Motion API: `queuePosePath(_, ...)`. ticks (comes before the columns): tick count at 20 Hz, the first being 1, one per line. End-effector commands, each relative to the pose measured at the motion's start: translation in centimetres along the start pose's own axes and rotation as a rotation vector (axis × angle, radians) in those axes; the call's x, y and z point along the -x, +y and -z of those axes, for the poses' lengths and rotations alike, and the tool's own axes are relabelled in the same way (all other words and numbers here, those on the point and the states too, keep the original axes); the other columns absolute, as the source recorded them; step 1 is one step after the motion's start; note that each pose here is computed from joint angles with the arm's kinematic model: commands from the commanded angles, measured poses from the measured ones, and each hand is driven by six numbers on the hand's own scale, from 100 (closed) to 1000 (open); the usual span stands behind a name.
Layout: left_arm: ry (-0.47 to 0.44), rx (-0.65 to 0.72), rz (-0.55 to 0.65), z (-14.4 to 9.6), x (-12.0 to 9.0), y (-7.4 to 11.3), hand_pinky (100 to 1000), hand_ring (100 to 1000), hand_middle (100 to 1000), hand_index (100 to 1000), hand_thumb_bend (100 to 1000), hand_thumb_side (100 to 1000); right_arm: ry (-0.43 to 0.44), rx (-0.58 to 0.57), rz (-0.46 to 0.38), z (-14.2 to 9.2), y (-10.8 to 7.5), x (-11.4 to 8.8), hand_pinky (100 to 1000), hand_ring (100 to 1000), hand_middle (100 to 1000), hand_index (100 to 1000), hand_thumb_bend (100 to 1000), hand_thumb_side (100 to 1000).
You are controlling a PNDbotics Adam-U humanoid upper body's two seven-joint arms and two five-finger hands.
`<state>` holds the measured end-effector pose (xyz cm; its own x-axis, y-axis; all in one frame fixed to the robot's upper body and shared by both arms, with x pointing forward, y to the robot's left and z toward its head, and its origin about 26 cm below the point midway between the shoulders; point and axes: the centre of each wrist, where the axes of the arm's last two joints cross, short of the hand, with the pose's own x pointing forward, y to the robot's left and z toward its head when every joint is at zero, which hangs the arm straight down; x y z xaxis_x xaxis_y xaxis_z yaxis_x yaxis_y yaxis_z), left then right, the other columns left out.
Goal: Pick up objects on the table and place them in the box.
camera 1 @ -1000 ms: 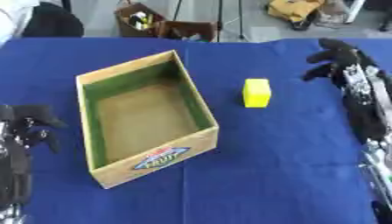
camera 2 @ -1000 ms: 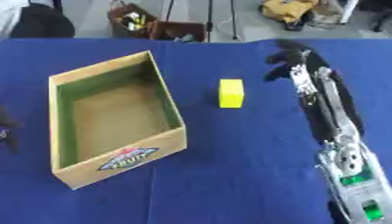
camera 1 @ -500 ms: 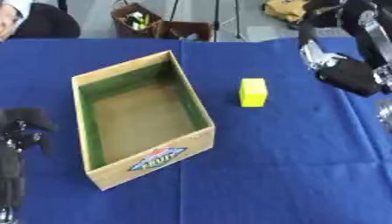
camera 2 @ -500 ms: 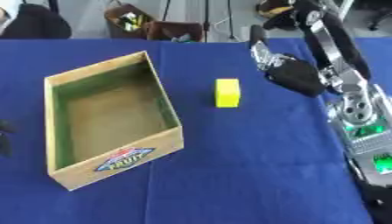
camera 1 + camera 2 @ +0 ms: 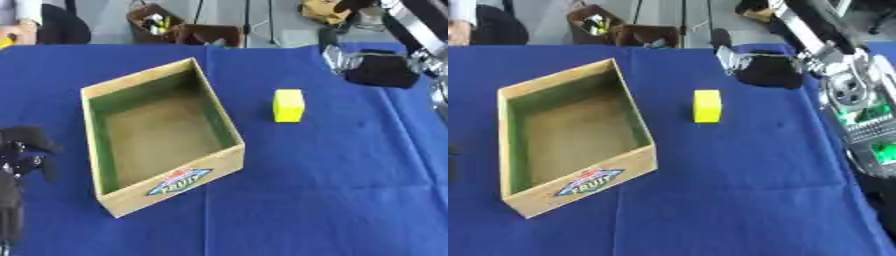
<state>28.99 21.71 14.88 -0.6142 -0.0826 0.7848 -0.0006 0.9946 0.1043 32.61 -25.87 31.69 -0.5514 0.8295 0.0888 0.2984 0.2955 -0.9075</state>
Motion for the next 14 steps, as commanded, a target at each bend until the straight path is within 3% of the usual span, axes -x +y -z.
queuePosePath(1, -0.021, 0.014, 0.007, 0.1, -0.6, 0.1, 241, 503, 458, 620, 100, 1000, 0.007, -0.076, -0.097, 0.7, -0.8, 0.8, 820, 801, 847, 958, 100, 363)
queuePosePath(2, -0.020, 0.017, 0.006, 0.1, -0.6, 0.1, 241, 503, 458, 620, 100, 1000, 0.008, -0.113, -0.117, 1.0, -0.7, 1.0, 825, 810, 851, 966, 100, 330)
queuePosePath(3, -0.020, 0.019, 0.006, 0.1, -0.6, 0.0, 241, 503, 458, 620, 100, 1000, 0.010, -0.150, -0.134, 1.3, -0.5, 1.2, 828, 818, 863, 972, 100, 396)
queuePosePath(8, -0.017, 0.025, 0.007, 0.0, -0.5, 0.0, 240, 503, 458, 620, 100, 1000, 0.028, -0.325, -0.191, 2.7, 0.4, 2.4, 845, 857, 884, 997, 100, 509)
queuePosePath(10, -0.016, 0.028, 0.007, 0.0, -0.5, 0.0, 240, 503, 458, 620, 100, 1000, 0.035, -0.369, -0.202, 3.1, 0.6, 2.7, 849, 865, 888, 1000, 100, 572)
queuePosePath(13, -0.013, 0.031, 0.007, 0.0, -0.5, 0.0, 239, 502, 458, 619, 100, 1000, 0.043, -0.413, -0.210, 3.8, 0.8, 3.2, 857, 875, 891, 1000, 100, 739)
queuePosePath(14, -0.012, 0.032, 0.008, 0.0, -0.5, 0.0, 239, 502, 458, 619, 100, 1000, 0.043, -0.424, -0.210, 3.9, 0.8, 3.3, 857, 875, 890, 1000, 100, 748)
